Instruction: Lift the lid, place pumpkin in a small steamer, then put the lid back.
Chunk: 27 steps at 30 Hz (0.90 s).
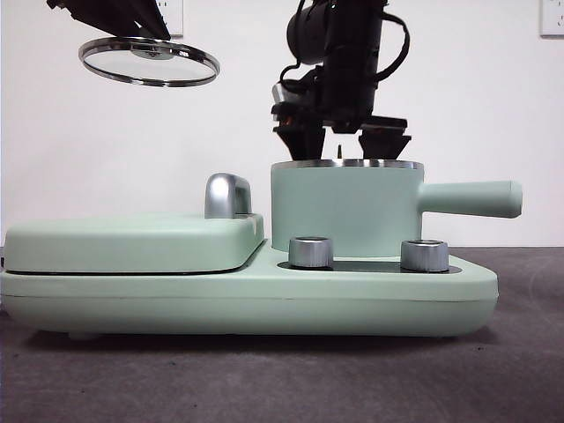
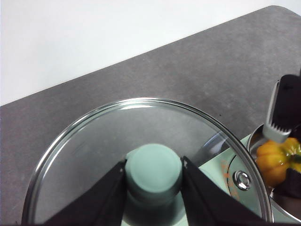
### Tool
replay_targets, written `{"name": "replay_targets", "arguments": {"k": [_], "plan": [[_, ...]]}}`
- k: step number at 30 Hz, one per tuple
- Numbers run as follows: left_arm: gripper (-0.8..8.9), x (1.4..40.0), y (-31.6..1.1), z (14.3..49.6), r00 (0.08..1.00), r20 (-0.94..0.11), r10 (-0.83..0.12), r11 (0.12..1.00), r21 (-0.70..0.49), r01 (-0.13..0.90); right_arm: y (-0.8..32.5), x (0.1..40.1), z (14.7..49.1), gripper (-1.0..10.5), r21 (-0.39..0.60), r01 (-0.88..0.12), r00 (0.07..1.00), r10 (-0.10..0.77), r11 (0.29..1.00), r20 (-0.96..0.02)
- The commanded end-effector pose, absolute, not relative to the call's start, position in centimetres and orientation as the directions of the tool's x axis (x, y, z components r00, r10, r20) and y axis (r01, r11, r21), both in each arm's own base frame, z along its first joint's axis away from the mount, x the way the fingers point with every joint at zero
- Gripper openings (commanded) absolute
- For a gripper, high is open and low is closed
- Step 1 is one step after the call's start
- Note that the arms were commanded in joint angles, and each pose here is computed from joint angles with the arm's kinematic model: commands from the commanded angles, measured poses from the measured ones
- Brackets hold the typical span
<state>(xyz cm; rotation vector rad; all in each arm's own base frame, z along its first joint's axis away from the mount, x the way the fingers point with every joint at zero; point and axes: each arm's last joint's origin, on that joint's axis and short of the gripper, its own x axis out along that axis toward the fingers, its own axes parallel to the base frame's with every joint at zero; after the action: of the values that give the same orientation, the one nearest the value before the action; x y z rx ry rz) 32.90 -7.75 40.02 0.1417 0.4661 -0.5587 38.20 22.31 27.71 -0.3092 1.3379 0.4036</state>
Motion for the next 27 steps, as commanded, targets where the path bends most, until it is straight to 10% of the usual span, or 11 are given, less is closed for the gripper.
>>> {"name": "replay_targets", "arguments": {"k": [1, 27], "plan": [[1.13, 33.0, -7.9, 41.2, 0.765, -0.413, -0.495, 0.835, 0.016, 0.549, 22.8, 38.0, 26.0, 3.0, 0.008, -0.453, 0.089, 0.054, 0.892, -0.995], [1.13, 33.0, -7.9, 41.2, 0.764, -0.413, -0.495, 0.835, 0.015, 0.549, 22.9, 37.5, 24.4, 3.0, -0.005, -0.43, 0.038, 0.013, 0.903, -0.999]]}}
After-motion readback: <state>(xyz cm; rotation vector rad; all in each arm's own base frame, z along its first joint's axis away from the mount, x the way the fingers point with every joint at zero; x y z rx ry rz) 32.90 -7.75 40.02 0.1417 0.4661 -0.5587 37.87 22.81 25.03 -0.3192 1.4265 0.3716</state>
